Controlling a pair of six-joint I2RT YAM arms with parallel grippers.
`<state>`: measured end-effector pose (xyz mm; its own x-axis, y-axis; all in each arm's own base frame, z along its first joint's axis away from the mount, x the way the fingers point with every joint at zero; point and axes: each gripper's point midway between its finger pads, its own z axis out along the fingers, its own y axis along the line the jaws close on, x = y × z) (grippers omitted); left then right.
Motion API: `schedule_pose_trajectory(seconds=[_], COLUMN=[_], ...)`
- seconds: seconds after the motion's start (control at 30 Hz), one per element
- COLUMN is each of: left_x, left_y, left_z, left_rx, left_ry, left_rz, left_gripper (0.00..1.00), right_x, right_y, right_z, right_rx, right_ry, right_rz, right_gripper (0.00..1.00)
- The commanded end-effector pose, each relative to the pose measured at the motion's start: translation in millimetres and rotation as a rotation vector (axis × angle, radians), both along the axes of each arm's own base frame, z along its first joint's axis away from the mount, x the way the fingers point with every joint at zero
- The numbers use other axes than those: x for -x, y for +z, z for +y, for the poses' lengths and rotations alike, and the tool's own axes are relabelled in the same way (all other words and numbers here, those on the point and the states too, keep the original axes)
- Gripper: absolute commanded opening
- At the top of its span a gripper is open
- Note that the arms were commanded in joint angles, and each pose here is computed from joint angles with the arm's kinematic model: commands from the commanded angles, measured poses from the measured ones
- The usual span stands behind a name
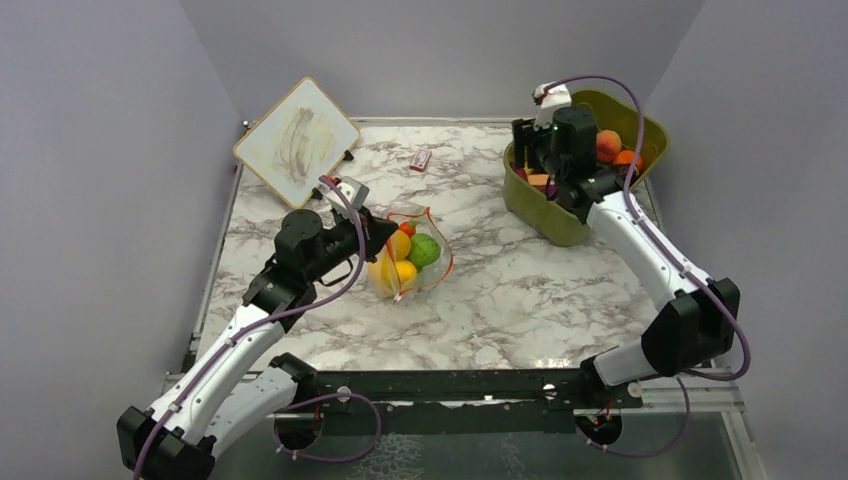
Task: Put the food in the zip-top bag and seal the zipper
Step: Pick up the fake fruit from the bin.
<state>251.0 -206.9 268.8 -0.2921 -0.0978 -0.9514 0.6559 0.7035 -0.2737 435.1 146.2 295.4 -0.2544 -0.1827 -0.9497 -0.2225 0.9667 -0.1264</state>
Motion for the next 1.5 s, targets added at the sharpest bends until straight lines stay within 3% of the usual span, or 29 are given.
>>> schedule_pose_trajectory(seconds=[0.0,0.33,0.5,0.7,0.83,1.07,1.47], left_x=[0,-2,-2,-3,-4,-4,-4], left_y=[16,15,12,12,11,10,9], left_z=[-3,-1,-3,-2,-1,-1,-2], left_rx=[0.035,0.027,0.024,0.022,0.017,0.012,0.014], left_ry=[-0.013,-0.001,-0.006,-0.002,0.005,0.007,-0.001], left_rz=[-0.047,-0.049,-0.043,-0.043,-0.042,-0.041,-0.035], left_gripper=[0.00,0.00,0.00,0.00,0.00,0.00,0.00], right_x=[-27,-75,-95,-109,-114,-124,-128], right_y=[-9,-65,-93,-112,-119,-143,-175], right_z=[-40,-105,-118,-128,-123,-118,-128], right_rx=[-0.068,-0.100,-0.187,-0.550,-0.686,-0.562,-0.431], right_ry=[-0.038,-0.151,-0.174,-0.337,-0.362,-0.259,-0.243], right_rz=[0.047,0.199,0.255,0.314,0.302,0.363,0.396], right_gripper=[0.65,0.79,0.81,0.77,0.74,0.75,0.82])
